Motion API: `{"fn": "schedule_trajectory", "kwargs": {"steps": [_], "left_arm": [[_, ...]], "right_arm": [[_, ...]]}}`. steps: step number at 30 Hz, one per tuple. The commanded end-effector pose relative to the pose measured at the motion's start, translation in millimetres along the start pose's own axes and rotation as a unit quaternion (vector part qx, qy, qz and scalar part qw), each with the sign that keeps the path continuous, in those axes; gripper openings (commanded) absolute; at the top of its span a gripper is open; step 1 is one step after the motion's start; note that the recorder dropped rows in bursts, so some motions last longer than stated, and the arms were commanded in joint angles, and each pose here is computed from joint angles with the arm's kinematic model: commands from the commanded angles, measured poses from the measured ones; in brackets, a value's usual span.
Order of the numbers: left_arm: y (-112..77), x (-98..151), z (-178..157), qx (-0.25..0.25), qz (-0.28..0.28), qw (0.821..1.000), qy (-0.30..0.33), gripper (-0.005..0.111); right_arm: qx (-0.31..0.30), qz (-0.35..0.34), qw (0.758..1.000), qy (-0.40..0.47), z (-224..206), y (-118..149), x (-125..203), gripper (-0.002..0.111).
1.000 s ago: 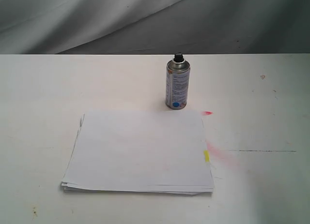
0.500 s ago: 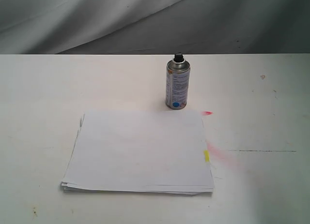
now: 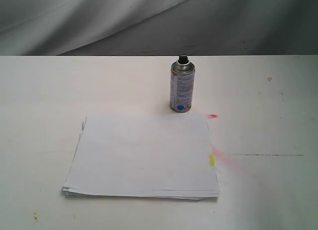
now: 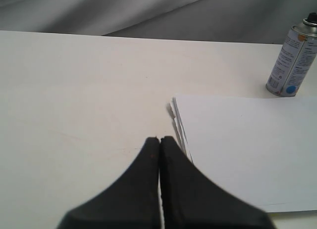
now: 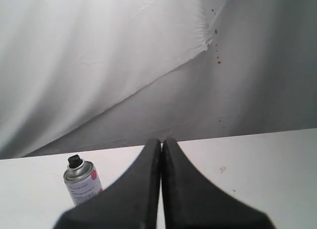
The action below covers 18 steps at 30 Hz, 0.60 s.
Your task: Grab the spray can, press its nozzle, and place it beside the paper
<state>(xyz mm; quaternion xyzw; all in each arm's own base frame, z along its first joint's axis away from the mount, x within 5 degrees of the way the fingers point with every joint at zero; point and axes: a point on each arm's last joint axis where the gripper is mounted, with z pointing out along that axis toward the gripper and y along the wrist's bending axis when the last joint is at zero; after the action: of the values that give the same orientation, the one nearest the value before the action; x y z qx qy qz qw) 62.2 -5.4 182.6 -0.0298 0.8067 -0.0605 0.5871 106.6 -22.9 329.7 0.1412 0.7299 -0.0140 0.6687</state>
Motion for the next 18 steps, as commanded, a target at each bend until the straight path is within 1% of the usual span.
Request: {"fn": "schedule_trajectory", "kwargs": {"steps": [1,5,7,9,12,14,18], "left_arm": [[0.0,1.3,0.3,0.001,0.003,1.0,0.0,0.0],[0.0,1.3,0.3,0.001,0.003,1.0,0.0,0.0],[0.0,1.3,0.3,0.001,0.003,1.0,0.0,0.0],[0.0,1.3,0.3,0.001,0.003,1.0,0.0,0.0],[0.0,1.3,0.3,0.001,0.003,1.0,0.0,0.0],[0.0,1.3,0.3,0.001,0.003,1.0,0.0,0.0],[0.0,1.3,0.3,0.001,0.003,1.0,0.0,0.0]], "right_arm": [[-0.01,0.003,0.999,0.043,44.3,9.2,-22.3,0.0],[-0.063,-0.03,0.995,0.07,79.9,35.7,-36.4,0.0],[-0.092,-0.053,0.99,0.089,100.7,54.0,-36.4,0.0],[-0.115,-0.066,0.986,0.102,123.0,70.3,-29.1,0.0],[-0.151,-0.069,0.982,0.094,151.0,93.3,-11.4,0.0],[-0.171,-0.071,0.979,0.09,166.8,106.4,5.8,0.0],[-0.201,-0.072,0.973,0.087,185.2,123.8,42.5,0.0]]}}
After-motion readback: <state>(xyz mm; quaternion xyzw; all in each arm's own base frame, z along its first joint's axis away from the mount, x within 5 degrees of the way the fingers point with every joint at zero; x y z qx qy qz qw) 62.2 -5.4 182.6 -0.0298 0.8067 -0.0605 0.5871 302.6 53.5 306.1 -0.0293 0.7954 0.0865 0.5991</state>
